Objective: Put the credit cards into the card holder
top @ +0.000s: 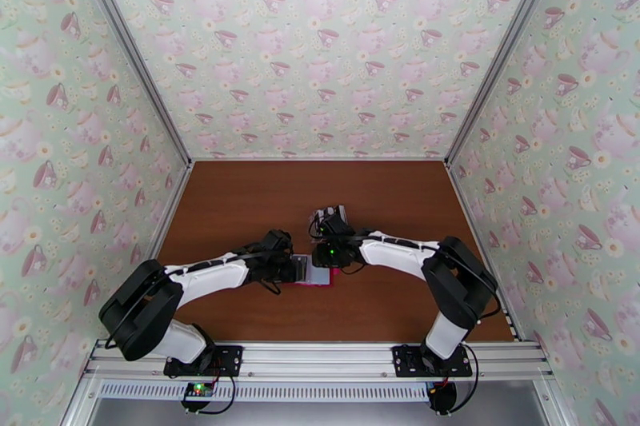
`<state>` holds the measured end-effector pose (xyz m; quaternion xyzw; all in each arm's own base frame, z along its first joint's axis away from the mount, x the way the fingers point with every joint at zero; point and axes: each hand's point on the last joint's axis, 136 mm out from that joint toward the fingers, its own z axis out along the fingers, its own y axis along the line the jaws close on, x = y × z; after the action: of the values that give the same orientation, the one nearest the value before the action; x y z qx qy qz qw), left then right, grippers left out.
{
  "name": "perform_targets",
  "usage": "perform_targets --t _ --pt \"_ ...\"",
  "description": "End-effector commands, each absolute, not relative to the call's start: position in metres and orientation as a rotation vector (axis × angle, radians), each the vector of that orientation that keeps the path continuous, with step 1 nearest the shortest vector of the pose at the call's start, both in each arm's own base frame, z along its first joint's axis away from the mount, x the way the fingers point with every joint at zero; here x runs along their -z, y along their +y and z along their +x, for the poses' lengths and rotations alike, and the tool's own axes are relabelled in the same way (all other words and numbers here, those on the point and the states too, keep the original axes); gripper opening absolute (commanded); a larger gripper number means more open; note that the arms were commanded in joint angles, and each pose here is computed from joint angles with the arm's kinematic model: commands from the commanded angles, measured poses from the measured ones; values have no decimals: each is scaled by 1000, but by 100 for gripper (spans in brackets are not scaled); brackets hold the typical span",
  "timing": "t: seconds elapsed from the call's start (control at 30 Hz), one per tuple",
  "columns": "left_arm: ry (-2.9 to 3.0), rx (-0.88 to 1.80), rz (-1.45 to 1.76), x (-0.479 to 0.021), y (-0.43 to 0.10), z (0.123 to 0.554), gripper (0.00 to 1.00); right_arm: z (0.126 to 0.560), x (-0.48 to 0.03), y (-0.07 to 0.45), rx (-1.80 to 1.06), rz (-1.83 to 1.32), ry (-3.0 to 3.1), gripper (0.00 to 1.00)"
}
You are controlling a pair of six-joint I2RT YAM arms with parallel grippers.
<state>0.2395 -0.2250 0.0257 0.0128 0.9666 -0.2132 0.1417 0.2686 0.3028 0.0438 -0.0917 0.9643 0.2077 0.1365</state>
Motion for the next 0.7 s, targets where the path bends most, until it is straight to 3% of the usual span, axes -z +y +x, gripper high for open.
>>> perform_targets --t 0.0,0.67 --pt "2852 555 49 -13 -214 229 51 279 -48 309 -594 -287 2769 40" --pt "2881 615 131 -8 -221 221 61 282 -27 291 -452 -285 2819 38"
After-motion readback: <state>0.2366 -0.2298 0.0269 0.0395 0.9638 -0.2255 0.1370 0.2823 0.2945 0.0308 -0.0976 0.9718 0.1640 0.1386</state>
